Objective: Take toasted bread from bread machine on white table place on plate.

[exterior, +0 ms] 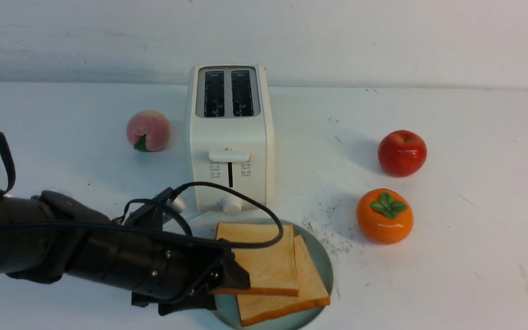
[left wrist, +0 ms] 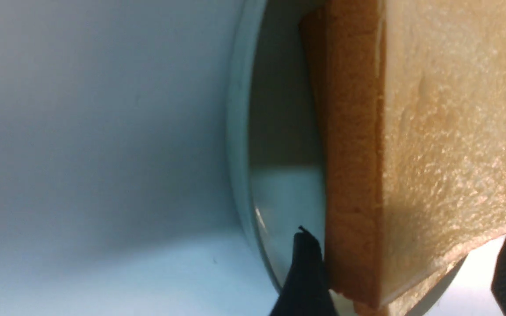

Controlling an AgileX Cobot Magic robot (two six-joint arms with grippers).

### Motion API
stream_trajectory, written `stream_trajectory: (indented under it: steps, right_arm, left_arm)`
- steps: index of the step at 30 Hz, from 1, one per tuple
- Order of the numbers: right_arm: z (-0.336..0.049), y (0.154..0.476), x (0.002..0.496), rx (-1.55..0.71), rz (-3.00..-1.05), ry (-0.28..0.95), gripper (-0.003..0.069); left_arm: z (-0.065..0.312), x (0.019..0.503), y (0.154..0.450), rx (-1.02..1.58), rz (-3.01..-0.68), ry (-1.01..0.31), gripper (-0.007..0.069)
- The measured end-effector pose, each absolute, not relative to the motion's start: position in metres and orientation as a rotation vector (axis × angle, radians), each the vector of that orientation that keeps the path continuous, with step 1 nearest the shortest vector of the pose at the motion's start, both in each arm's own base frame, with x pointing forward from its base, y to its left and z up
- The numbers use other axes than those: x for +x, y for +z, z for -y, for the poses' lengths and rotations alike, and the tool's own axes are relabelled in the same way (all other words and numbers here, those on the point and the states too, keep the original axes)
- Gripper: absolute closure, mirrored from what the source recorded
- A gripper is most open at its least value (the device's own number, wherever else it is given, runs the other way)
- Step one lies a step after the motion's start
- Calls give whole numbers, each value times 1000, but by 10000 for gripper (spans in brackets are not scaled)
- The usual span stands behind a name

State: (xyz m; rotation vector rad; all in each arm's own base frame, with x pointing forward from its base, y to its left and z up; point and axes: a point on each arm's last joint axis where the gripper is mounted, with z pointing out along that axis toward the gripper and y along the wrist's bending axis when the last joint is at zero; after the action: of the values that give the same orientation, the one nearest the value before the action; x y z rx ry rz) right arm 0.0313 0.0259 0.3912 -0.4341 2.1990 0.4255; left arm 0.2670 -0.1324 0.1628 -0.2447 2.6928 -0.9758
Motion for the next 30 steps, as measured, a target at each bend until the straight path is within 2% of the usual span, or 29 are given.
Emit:
stream_trajectory:
  steps: [14,18,22,26,28,30]
  right_arm:
    - [-26,391,31,-435,-2204,423,560]
    - [-26,391,31,-435,-2204,423,558]
    - [-25,391,31,-434,-2203,417,552]
    - [-23,389,31,-437,-2225,389,548]
    - [-23,388,30,-439,-2238,376,547]
    - [-22,388,31,-427,-2245,368,546]
  left_arm:
    - [120,251,183,26,-2752,-770,83]
    - [117,244,202,43,-2769,-750,109]
    - [116,246,246,122,-2694,-721,217]
    - [112,243,307,209,-2588,-667,454]
    - [109,238,328,238,-2552,-647,563]
    - [107,232,346,263,-2513,-640,638]
